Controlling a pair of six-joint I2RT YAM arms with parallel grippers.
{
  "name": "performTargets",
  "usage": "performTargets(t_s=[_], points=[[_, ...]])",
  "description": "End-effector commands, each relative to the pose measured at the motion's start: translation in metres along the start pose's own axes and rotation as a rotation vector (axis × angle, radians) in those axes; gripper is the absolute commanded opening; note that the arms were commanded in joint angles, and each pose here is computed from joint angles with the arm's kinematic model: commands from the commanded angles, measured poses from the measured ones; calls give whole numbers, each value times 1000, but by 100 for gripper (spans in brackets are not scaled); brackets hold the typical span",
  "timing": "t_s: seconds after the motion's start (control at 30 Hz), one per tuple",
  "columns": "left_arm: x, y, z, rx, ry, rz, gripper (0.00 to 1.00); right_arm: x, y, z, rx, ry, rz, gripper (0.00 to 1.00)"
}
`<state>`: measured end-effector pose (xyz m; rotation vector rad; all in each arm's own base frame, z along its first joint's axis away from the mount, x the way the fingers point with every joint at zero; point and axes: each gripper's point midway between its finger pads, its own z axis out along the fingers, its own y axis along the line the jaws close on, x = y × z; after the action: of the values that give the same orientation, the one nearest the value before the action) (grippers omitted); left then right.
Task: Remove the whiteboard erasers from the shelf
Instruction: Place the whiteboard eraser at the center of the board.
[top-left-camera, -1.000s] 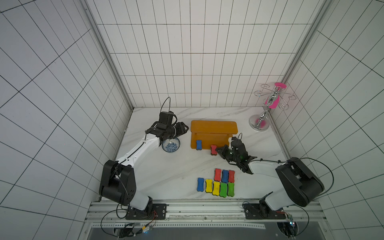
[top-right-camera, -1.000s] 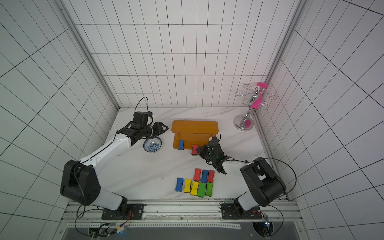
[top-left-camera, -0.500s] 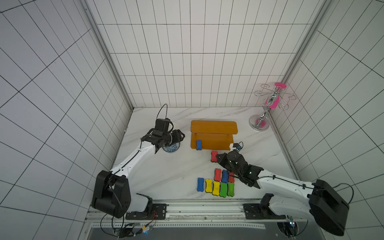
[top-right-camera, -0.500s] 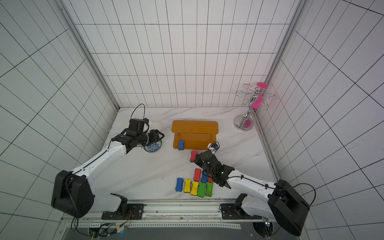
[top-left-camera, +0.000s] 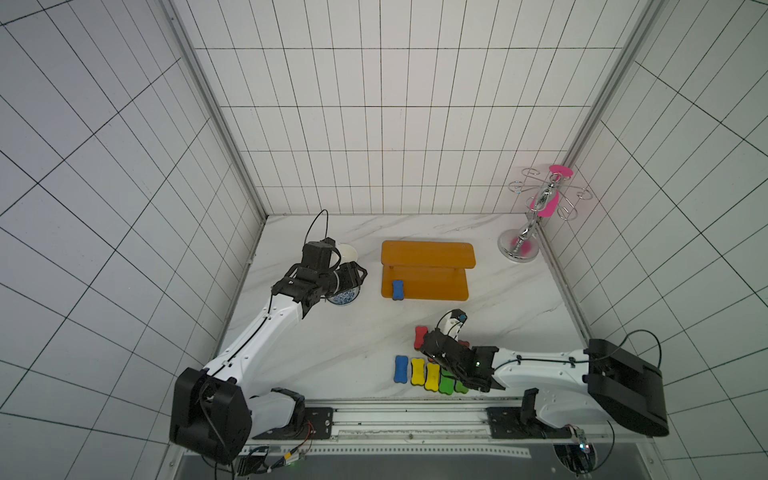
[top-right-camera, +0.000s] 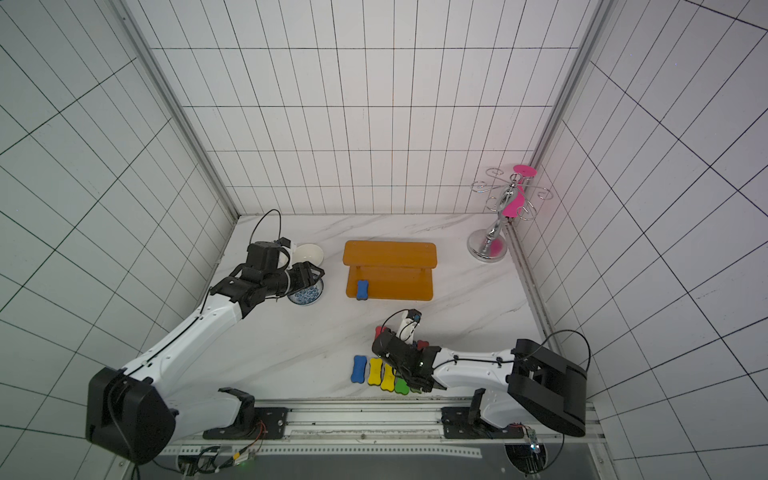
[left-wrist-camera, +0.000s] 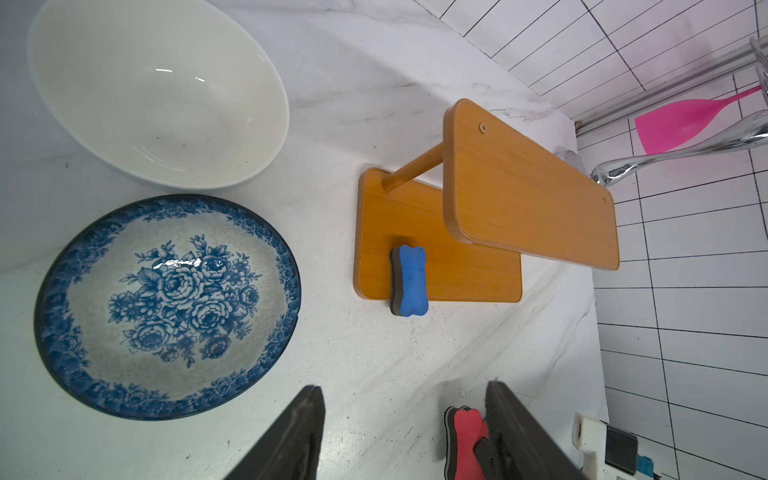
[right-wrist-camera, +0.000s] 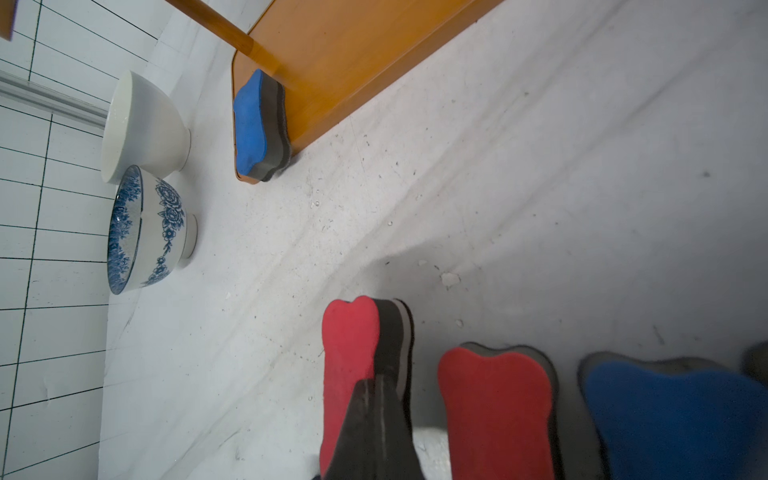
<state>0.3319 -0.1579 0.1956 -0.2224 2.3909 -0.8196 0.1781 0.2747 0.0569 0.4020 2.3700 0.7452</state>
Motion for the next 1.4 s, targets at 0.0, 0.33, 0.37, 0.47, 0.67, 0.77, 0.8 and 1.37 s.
performTargets(t_s=[0.0,0.33,0.37,0.47,0.67,0.77,0.8,1.37], points=[[0,2,-3,-12,-17,16,65,-5,14,-2,-18,-31,2,0],[1,4,-2,-23,-16,17,65,6,8,2,-26,13,-30,0],[1,5,-1,-25,-14,18,65,7,6,2,-20,17,-24,0],[1,5,-1,-26,-15,18,65,11,3,3,-14,28,-25,0],[1,6,0,-30,-12,17,65,14,-2,5,-5,42,-23,0],[1,6,1,-30,-12,16,65,19,-9,6,7,59,-14,0],[1,6,1,-31,-11,18,65,19,-12,6,9,61,-9,0],[0,6,1,-29,-11,15,66,22,-14,5,7,80,-6,10]])
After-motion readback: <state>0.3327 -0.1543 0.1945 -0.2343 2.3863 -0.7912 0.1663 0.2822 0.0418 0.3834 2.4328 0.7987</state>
